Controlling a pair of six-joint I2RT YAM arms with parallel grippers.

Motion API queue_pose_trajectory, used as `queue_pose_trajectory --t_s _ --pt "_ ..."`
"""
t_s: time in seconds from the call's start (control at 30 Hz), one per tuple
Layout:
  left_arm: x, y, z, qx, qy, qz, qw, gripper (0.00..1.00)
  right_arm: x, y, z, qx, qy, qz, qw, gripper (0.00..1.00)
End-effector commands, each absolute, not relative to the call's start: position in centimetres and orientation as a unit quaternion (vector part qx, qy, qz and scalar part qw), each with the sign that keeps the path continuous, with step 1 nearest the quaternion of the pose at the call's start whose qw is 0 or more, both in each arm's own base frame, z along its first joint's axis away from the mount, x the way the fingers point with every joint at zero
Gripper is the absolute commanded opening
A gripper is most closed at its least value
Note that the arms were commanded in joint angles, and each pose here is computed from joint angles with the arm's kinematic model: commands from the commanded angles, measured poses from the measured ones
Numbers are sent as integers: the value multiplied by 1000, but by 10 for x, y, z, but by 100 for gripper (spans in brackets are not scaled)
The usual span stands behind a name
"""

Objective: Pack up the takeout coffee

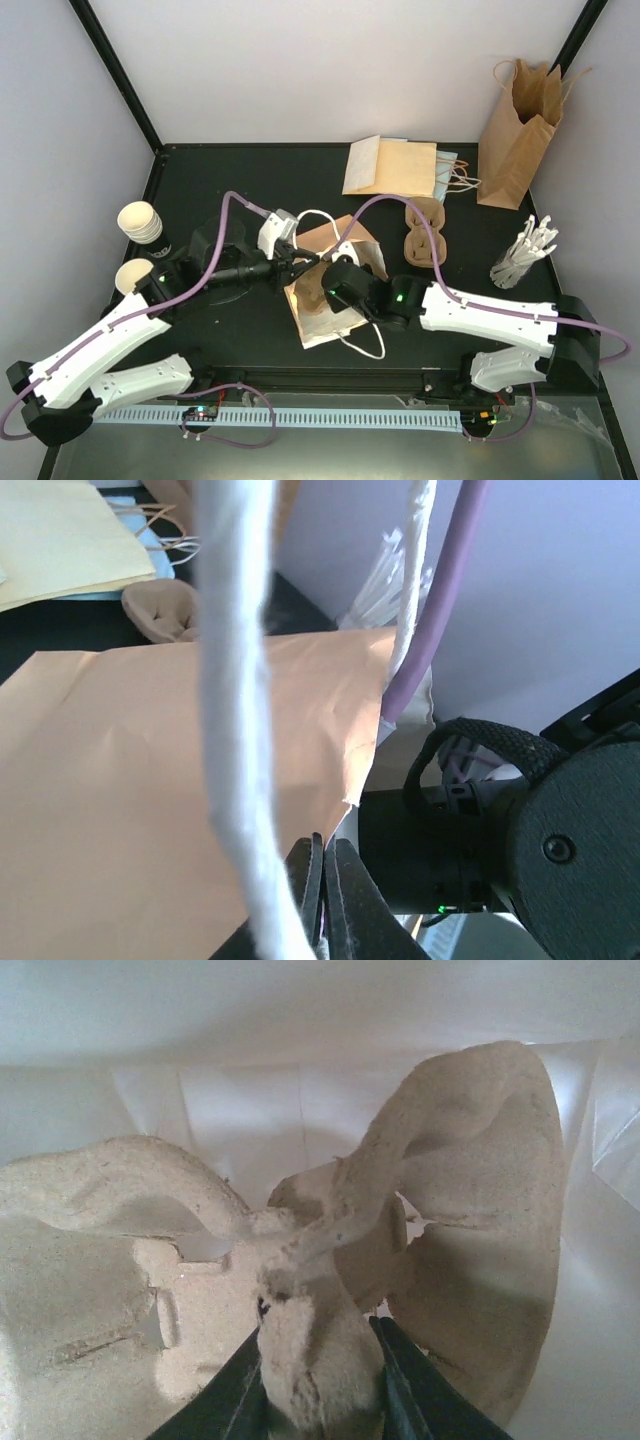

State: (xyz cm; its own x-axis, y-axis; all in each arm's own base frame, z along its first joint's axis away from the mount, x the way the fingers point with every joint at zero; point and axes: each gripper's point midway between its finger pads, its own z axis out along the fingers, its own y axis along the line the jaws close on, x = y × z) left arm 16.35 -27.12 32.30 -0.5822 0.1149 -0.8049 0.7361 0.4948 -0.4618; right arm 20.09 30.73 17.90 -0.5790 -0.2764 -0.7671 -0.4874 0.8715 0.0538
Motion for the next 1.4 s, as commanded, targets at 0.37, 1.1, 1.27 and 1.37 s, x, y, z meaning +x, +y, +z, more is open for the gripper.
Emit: queue_pose_trajectory --t_s 0.37,1.1,1.27,1.37 --pt "157 -270 353 144 730 -606 282 2 160 257 168 -344 915 64 200 25" --pt "175 -238 327 153 775 -497 359 53 178 290 131 -376 908 78 167 20" --pt "175 -209 348 129 777 -454 416 98 181 294 132 -378 905 84 175 20" --pt "175 -186 363 104 780 -422 451 99 184 295 135 -376 905 86 181 19"
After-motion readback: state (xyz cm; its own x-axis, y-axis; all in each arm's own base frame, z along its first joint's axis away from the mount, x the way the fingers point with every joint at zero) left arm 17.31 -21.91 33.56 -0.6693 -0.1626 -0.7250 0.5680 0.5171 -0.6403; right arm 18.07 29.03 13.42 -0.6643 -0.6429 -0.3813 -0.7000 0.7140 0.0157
